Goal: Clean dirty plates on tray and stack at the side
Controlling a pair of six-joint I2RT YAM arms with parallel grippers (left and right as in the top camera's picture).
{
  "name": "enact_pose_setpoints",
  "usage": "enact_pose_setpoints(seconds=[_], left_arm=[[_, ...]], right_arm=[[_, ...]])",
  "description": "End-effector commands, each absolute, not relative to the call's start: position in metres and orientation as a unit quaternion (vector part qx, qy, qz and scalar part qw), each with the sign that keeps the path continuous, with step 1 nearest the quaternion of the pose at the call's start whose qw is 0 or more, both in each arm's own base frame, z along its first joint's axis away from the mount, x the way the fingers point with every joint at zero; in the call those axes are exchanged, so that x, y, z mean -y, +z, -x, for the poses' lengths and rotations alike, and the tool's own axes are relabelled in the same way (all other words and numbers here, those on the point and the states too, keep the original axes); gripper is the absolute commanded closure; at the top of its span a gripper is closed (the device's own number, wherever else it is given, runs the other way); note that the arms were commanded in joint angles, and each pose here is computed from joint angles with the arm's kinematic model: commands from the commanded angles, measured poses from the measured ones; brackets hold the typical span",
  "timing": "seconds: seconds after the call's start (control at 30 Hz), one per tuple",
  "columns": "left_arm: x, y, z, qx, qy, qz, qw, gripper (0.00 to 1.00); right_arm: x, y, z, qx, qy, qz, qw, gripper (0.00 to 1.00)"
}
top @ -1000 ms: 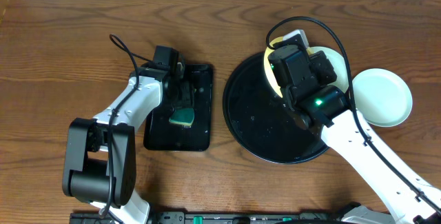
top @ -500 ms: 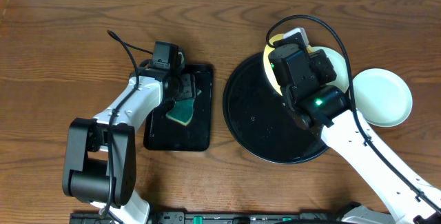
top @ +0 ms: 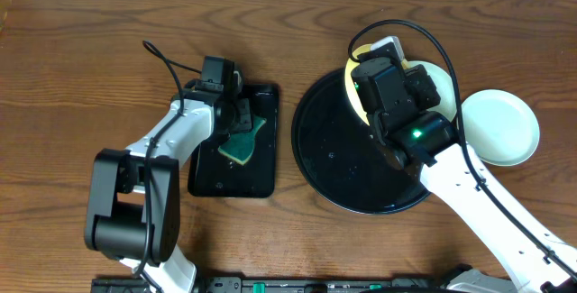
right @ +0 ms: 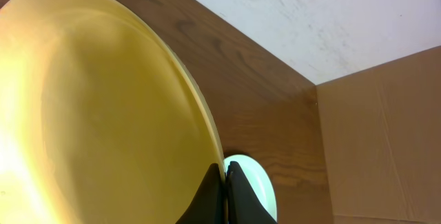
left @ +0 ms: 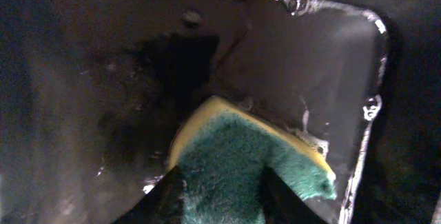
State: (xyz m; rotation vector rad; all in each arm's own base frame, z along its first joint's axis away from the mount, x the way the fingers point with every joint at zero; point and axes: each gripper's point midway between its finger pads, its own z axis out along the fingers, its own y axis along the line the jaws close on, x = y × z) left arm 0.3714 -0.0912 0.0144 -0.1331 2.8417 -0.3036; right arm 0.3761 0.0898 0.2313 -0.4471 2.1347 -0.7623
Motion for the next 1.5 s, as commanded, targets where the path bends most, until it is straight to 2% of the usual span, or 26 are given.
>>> enact_pose_setpoints(seconds=[0.0, 0.07, 0.13, 0.17, 0.5, 0.53, 0.57, 0.63, 0.73, 1.07, 1.47], left_arm=[[0.086, -0.011, -0.356, -0.990, -0.092, 0.046, 0.099, 0.71], [0.086, -0.015, -0.354, -0.991, -0.090, 0.047, 0.091, 0.78], [0.086, -0.015, -0.354, -0.991, -0.089, 0.047, 0.091, 0.91], [0.086, -0.015, -0.355, -0.990, -0.090, 0.047, 0.093, 0.92], [0.076, 0.008, -0.378, -0.986, -0.064, 0.058, 0.141, 0.92], [0.076, 0.012, -0.381, -0.984, -0.067, 0.067, 0.148, 0.86], [0.075, 0.015, -0.382, -0.983, -0.068, 0.075, 0.151, 0.73], [0.075, 0.015, -0.381, -0.982, -0.071, 0.090, 0.149, 0.57], [0.073, 0.012, -0.370, -0.984, -0.067, 0.102, 0.127, 0.51], [0.067, 0.003, -0.323, -0.993, -0.042, 0.105, 0.031, 0.49], [0.079, 0.004, -0.313, -0.991, -0.078, 0.104, 0.006, 0.48]], right_arm=[[-0.088, 0.245, -0.378, -0.839, -0.307, 0.165, 0.418, 0.99], [-0.088, 0.245, -0.378, -0.839, -0.307, 0.165, 0.418, 0.99], [-0.088, 0.245, -0.378, -0.839, -0.307, 0.165, 0.418, 0.99], [-0.088, 0.245, -0.378, -0.839, -0.307, 0.165, 0.418, 0.99], [-0.088, 0.245, -0.378, -0.839, -0.307, 0.165, 0.418, 0.99], [-0.088, 0.245, -0.378, -0.839, -0.307, 0.165, 0.418, 0.99], [-0.088, 0.245, -0.378, -0.839, -0.307, 0.165, 0.418, 0.99], [-0.088, 0.245, -0.378, -0.839, -0.307, 0.165, 0.418, 0.99], [-0.088, 0.245, -0.378, -0.839, -0.307, 0.165, 0.418, 0.99], [-0.088, 0.245, -0.377, -0.839, -0.307, 0.165, 0.417, 0.99], [-0.087, 0.244, -0.376, -0.840, -0.309, 0.168, 0.413, 0.99]])
